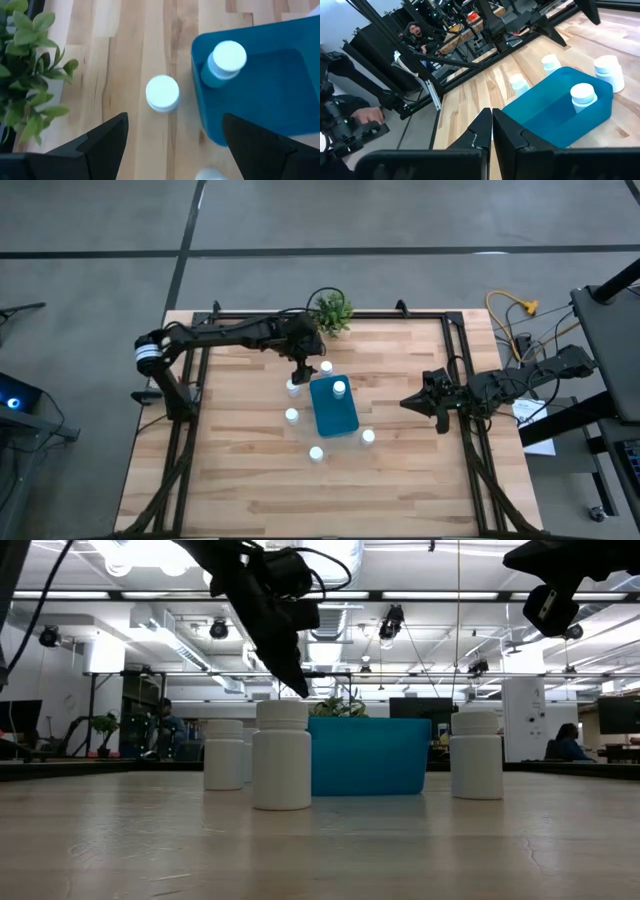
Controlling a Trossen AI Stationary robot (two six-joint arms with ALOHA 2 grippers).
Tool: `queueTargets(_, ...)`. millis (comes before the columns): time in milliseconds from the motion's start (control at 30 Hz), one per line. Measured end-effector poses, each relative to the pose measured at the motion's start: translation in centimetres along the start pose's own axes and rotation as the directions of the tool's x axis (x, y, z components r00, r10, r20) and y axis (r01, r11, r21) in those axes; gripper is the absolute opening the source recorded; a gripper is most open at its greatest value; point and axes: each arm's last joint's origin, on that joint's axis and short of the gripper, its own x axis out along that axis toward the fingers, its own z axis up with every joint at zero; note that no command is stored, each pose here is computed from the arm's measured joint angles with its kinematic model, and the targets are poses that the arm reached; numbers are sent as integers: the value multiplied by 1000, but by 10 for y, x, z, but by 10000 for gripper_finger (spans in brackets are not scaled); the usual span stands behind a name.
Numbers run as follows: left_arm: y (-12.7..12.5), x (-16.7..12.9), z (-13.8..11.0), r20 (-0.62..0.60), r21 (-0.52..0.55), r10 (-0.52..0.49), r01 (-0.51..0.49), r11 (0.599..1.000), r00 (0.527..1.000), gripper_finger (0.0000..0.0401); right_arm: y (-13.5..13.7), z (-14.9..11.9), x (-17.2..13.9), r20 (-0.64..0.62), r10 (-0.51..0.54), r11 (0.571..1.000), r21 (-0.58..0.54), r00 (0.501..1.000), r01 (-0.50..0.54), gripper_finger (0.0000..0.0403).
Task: Pick and place pill bottles into a basket
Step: Put the white medicine bottle into the blue bin
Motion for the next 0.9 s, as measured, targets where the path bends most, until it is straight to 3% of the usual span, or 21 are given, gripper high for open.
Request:
queueTargets(267,4,21,8,-17,11,-6,6,1000,1000,303,0,0,0,1,1,1000,0,1000,-1,8)
queueTargets(633,17,20,9,23,-23,18,-17,1000,1000,303,0,0,0,3,2,1000,0,1000,-2,8)
queueTargets(900,19,19,7,41,-52,-65,68,996,997,303,0,0,0,3,2,1000,-3,1000,-2,8)
